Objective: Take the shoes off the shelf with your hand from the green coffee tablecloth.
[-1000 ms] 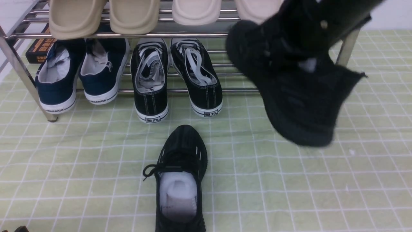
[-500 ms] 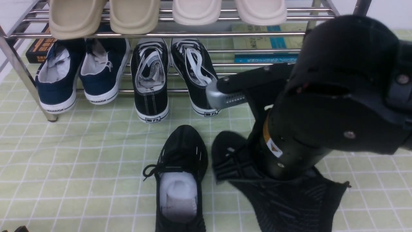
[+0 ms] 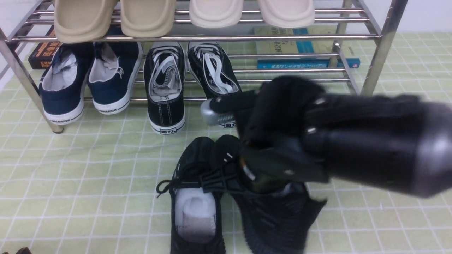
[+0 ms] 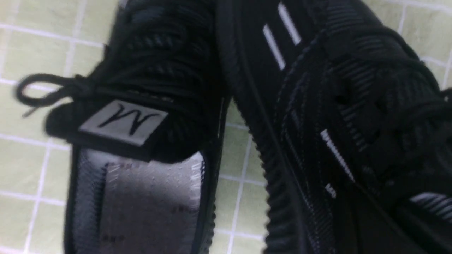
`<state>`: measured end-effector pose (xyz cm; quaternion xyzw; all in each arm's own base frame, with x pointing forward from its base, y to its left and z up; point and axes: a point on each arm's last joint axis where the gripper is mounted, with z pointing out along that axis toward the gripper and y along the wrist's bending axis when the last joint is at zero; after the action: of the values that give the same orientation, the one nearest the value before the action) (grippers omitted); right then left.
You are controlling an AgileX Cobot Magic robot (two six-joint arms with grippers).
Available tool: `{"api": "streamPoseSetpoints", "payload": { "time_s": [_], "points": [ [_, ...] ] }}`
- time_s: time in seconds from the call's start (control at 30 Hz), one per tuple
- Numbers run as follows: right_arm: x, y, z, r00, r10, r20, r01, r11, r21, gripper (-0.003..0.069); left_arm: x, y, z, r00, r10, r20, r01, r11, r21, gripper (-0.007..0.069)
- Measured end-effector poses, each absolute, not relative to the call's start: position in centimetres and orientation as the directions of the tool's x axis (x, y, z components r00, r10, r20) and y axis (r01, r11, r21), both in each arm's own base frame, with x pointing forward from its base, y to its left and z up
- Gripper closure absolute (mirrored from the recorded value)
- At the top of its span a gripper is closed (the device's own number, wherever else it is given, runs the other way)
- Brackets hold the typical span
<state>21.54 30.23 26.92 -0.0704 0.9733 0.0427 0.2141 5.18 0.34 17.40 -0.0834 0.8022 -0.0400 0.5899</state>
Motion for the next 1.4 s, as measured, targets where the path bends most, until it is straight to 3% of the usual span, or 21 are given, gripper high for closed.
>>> {"api": "streamPoseSetpoints", "payload": {
  "time_s": [0.5,0.83,0.93,1.07,1.23,1.4],
  "points": [
    [23.4,29.5,26.3,-0.895,-0.043,-0.444,-0.076,0.996,0.055,0.0635,5.2,0.3,17.4,-0.290,-0.181,-0.940,-0.087,0.983,-0.163,0.0384],
    [23.9,31.2,23.1,-0.914,-0.047,-0.403,-0.085,0.993,0.076,0.0619,5.2,0.3,17.4,-0.290,-0.181,-0.940,-0.087,0.983,-0.163,0.0384],
    [24.0,31.7,22.3,-0.922,-0.038,-0.387,-0.083,0.991,0.101,0.0566,5.2,0.3,17.4,-0.290,-0.181,-0.940,-0.087,0.983,-0.163,0.0384],
    [23.9,32.1,22.6,-0.928,-0.028,-0.372,-0.085,0.987,0.138,0.0432,5.2,0.3,17.4,-0.290,-0.181,-0.940,-0.087,0.983,-0.163,0.0384],
    [23.4,32.5,25.3,-0.933,-0.104,-0.343,-0.167,0.973,0.158,0.0263,5.2,0.3,17.4,-0.290,-0.181,-0.940,-0.087,0.983,-0.163,0.0384],
    [22.6,31.5,30.7,-0.897,-0.234,-0.374,-0.307,0.940,0.147,0.0247,5.2,0.3,17.4,-0.290,-0.181,-0.940,-0.087,0.983,-0.163,0.0384]
  ]
}}
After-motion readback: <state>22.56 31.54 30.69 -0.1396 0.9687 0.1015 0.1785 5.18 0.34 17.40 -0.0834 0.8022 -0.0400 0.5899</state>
